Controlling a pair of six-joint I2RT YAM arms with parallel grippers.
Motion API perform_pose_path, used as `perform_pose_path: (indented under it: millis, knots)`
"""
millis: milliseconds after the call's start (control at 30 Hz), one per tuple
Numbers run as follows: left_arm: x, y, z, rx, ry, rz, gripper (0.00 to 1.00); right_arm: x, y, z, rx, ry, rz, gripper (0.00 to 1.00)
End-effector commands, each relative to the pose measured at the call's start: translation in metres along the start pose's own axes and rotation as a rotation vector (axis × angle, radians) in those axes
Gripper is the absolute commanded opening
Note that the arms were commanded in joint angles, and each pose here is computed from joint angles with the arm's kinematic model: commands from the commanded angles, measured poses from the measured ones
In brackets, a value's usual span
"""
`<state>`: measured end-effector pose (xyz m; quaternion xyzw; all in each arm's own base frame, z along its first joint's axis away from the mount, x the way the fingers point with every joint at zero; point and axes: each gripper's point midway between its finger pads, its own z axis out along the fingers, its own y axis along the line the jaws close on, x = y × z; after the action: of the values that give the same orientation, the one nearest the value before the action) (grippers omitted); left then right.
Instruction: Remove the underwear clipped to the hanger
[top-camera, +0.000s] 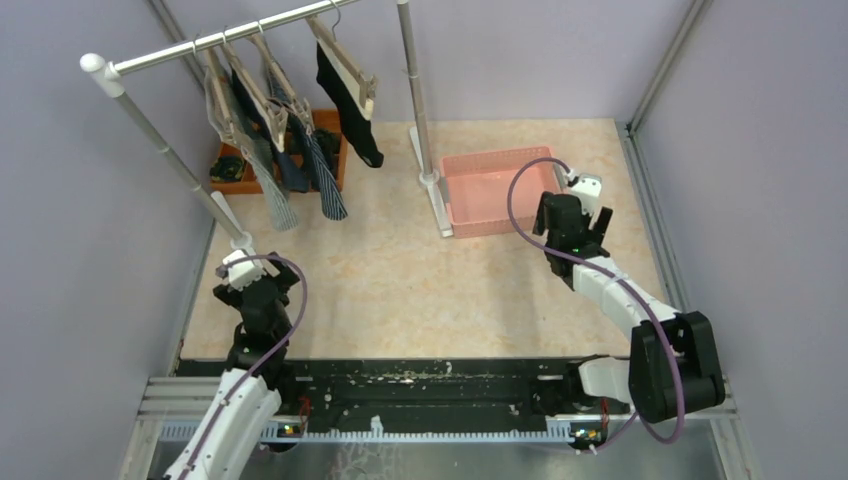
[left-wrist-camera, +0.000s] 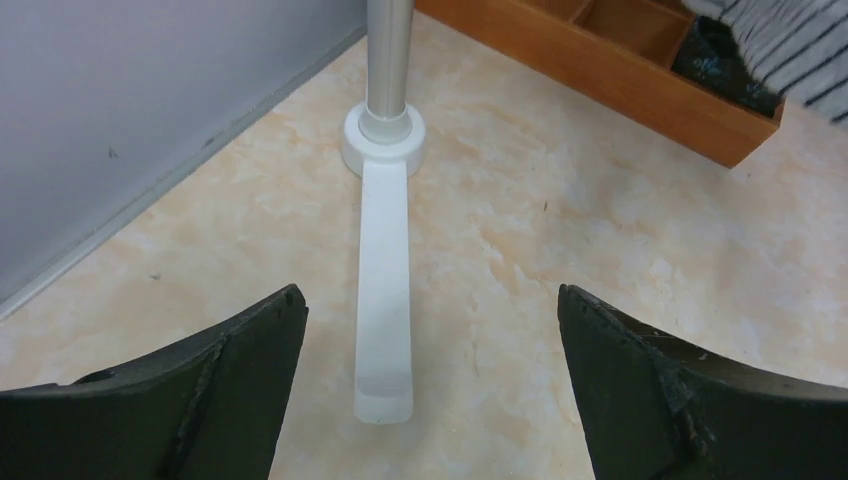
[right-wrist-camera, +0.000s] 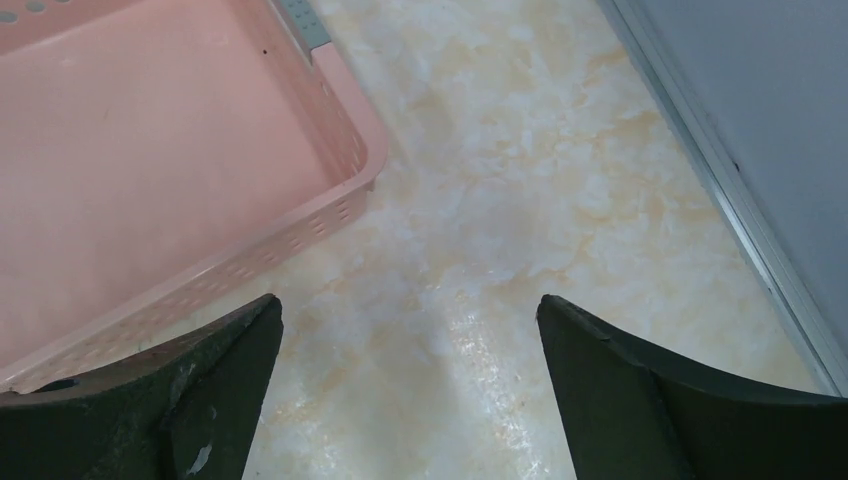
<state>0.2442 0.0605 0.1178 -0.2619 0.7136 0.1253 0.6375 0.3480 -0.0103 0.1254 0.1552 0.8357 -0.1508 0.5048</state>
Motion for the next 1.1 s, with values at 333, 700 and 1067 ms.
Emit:
perform_pose_path:
  millis: [333,700,1067]
  knots:
    - [-0.103,-0.003,-0.002,-0.076,-0.166,-0.016,1.0,-0.041,0.025,-0.026,-0.212,-0.175,0.085,0.99]
    - [-0.189,-0.002,-0.022,-0.081,-0.319,-0.052,1.0,-0.1,0.013,-0.051,-0.203,-0.312,0.087,0.99]
    - [-0.312,-0.029,-0.045,-0.006,-0.374,-0.071,1.0,-0.11,0.013,-0.056,-0.218,-0.34,0.084,0.98]
